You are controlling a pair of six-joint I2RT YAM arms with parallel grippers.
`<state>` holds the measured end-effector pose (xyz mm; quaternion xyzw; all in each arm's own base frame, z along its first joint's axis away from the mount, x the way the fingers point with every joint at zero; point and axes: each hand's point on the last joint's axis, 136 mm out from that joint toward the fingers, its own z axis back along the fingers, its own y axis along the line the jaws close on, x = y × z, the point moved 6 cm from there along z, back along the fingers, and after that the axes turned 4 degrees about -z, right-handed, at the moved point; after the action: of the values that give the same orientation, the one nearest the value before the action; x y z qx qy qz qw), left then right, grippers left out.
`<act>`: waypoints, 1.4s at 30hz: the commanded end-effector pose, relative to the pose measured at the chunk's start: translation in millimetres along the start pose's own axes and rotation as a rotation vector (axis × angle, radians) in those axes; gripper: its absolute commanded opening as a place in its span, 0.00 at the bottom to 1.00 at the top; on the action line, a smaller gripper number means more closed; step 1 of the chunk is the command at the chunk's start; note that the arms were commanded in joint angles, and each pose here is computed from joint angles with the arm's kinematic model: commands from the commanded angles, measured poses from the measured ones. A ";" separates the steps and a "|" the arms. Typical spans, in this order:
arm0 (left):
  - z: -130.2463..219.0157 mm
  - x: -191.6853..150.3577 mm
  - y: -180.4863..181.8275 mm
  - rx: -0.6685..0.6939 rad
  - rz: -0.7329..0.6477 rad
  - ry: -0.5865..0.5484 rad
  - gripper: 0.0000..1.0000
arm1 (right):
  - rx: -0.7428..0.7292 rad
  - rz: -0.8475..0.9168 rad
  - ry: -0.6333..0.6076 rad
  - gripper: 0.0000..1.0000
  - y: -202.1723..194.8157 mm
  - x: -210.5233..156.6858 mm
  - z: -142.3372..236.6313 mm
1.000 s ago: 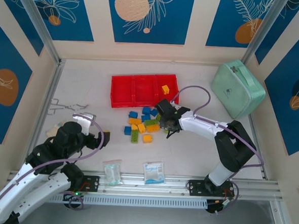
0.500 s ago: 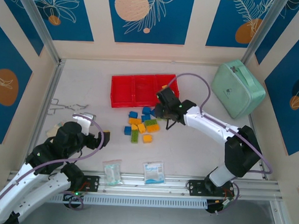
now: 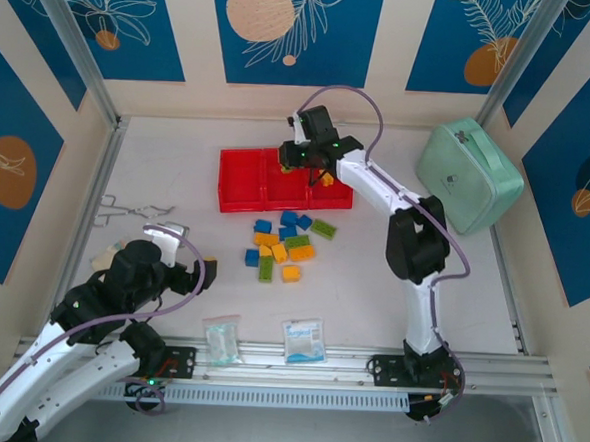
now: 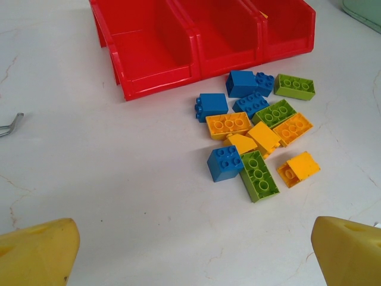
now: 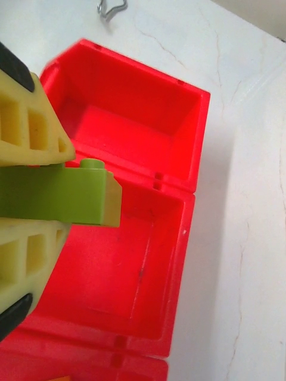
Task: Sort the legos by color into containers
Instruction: Place the lego in the container, then pick up the lego from the center of the table.
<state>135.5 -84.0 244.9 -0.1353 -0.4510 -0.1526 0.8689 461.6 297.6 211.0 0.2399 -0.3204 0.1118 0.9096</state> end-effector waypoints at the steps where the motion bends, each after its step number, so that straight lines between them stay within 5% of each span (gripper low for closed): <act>1: 4.7 5.7 -2.7 -0.020 -0.019 -0.032 0.99 | 0.070 0.048 0.074 0.18 9.4 -2.2 -14.5; 7: 4.7 5.6 -2.5 -0.019 -0.020 -0.033 0.99 | 0.063 0.026 0.129 0.21 1.3 -12.0 -42.1; 13: 3.9 5.4 -2.8 -0.019 -0.021 -0.031 0.99 | 0.050 0.007 0.143 0.36 0.2 -16.2 -39.4; 20: 3.4 5.8 -2.8 -0.017 -0.023 -0.029 0.99 | 0.074 0.048 0.100 0.69 19.5 -1.2 5.5; 29: 2.9 5.2 -2.7 -0.016 -0.021 -0.027 0.99 | 0.092 0.273 0.003 0.79 10.2 -5.2 88.3; 34: 1.8 4.9 -2.9 -0.015 -0.020 -0.021 0.99 | 0.086 0.529 -0.047 0.85 -7.0 -50.5 113.0; 36: 1.7 4.7 -2.9 -0.016 -0.019 -0.021 0.99 | 0.100 0.615 0.001 0.99 -13.8 -82.4 116.3; 42: 0.9 4.6 -4.0 -0.024 -0.019 -0.019 0.99 | 0.032 0.486 0.121 1.00 -59.3 -134.7 114.9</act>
<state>135.5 -84.1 244.9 -0.1353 -0.4510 -0.1526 0.8689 319.1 195.1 186.6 0.1672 -0.3042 0.3427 0.8730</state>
